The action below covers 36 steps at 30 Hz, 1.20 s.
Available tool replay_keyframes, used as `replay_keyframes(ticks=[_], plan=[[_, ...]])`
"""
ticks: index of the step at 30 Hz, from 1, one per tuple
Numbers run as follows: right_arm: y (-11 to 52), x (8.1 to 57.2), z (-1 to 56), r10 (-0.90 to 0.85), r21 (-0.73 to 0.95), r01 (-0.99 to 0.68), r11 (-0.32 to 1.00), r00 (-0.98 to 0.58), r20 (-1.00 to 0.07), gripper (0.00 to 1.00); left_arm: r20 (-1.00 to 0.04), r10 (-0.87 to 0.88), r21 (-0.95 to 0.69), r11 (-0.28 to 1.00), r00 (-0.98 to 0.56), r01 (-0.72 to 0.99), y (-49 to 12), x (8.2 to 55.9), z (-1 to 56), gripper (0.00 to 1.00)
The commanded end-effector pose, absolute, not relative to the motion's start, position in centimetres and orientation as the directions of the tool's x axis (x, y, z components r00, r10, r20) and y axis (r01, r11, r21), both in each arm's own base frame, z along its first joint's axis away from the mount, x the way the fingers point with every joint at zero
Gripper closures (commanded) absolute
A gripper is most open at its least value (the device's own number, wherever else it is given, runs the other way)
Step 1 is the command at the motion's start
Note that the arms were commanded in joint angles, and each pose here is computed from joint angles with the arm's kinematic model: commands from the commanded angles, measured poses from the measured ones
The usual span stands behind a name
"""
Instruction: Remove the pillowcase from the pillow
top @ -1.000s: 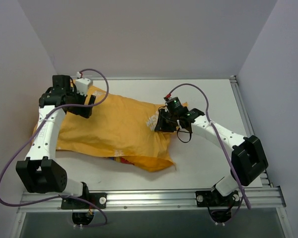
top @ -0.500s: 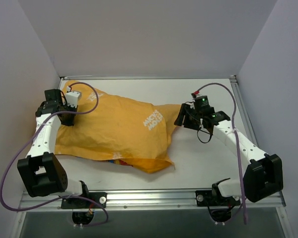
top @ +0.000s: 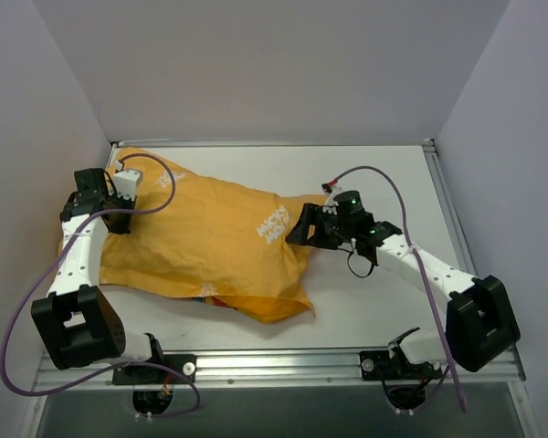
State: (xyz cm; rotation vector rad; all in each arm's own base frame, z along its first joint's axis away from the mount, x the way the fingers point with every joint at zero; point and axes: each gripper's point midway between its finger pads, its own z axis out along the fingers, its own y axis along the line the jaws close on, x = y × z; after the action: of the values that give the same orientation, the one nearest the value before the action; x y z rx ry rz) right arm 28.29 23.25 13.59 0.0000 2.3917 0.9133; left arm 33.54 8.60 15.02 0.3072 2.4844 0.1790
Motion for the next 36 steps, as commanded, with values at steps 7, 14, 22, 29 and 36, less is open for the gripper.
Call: replay_keyframes(ticks=[7,14,22,29,36], plan=[[27.5,29.2,12.6,0.164,0.657,-0.248,0.712,-0.85,-0.5,0.75,-0.625,0.253,0.133,0.967,-0.738,0.219,6.1,33.6,17.4,0.98],[18.7,38.3,16.7,0.259,0.562,-0.151,0.813,-0.771,-0.582,1.0,-0.641,0.524,0.104,0.783,-0.561,0.613,-5.0,29.5,18.4,0.98],[18.4,50.5,23.1,0.291,0.535,-0.189,0.824,-0.669,-0.684,1.0,-0.764,0.583,-0.098,0.319,-0.277,0.943,-18.3,21.7,25.2,0.88],[17.0,54.0,23.8,0.287,0.469,-0.113,0.876,-0.659,-0.696,0.39,-0.792,0.555,0.045,0.47,-0.255,0.882,-17.9,25.9,31.4,0.06],[12.0,49.5,26.7,0.239,0.296,0.009,0.955,-0.612,-0.754,0.08,-0.663,0.389,0.101,0.893,-0.64,0.438,1.0,37.8,26.1,0.06]])
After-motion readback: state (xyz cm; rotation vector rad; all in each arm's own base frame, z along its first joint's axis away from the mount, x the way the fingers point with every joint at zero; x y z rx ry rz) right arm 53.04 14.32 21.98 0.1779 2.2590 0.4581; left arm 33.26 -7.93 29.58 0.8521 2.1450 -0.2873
